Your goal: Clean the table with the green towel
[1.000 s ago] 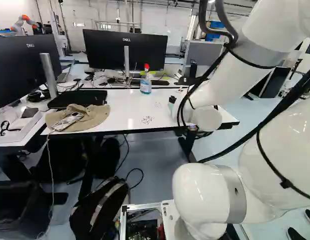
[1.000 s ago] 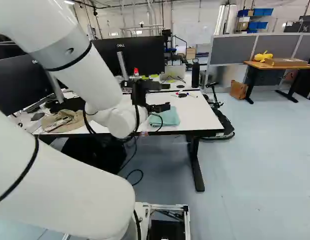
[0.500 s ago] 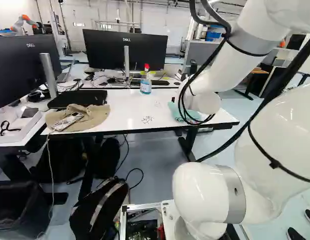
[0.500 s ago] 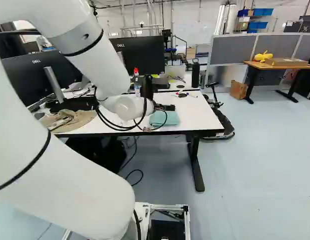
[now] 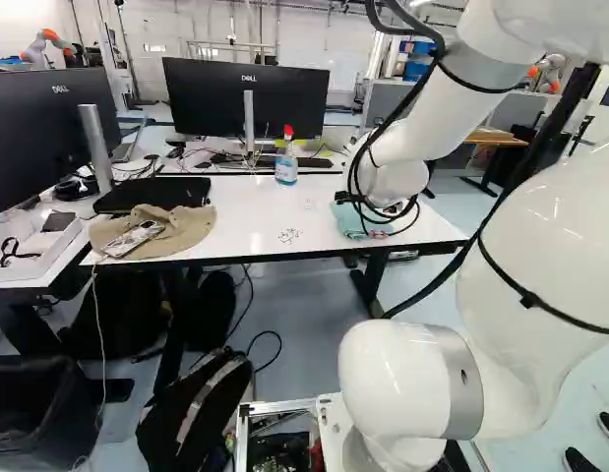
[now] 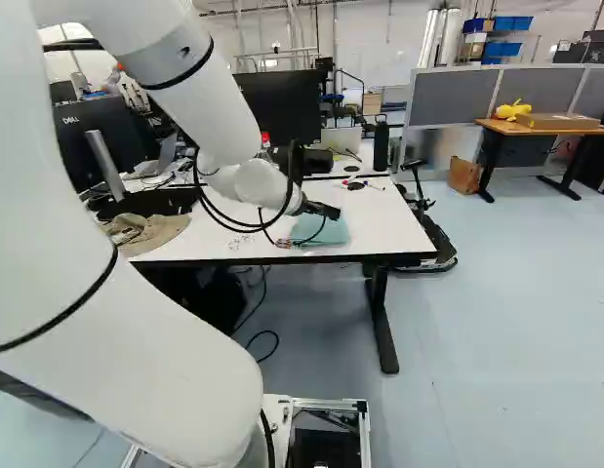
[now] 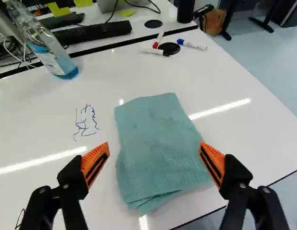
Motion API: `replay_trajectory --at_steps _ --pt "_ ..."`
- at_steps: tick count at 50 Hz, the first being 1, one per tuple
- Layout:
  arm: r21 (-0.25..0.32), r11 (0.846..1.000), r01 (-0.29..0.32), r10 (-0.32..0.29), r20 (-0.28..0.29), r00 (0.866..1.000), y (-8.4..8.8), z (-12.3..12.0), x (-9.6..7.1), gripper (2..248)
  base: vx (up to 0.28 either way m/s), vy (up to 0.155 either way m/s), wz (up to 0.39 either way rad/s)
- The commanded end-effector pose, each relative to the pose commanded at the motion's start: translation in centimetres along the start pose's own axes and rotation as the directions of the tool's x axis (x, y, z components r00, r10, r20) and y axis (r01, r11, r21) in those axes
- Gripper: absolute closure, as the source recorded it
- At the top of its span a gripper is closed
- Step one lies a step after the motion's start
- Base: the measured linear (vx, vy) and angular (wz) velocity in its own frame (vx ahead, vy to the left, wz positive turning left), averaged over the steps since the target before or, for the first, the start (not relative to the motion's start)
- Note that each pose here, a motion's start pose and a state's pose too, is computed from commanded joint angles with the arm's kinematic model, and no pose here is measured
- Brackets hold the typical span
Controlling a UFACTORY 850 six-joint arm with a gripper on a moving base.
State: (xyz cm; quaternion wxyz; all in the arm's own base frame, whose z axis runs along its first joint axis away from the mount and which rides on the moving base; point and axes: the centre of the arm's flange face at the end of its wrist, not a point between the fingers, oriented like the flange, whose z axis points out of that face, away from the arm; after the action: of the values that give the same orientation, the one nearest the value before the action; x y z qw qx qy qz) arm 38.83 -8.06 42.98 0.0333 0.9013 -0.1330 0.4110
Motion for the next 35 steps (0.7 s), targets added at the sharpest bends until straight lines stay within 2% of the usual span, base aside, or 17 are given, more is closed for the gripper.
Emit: replay_trajectory --at_steps 20,35 --pt "0.014 1.0 0.003 -0.005 0.144 0.99 -1.1 1.9 1.8 3 0.0 0.0 0.0" --pt "0.029 0.999 0.016 -0.02 0.143 0.99 -2.2 4.1 3.6 3 0.0 0.0 0.0"
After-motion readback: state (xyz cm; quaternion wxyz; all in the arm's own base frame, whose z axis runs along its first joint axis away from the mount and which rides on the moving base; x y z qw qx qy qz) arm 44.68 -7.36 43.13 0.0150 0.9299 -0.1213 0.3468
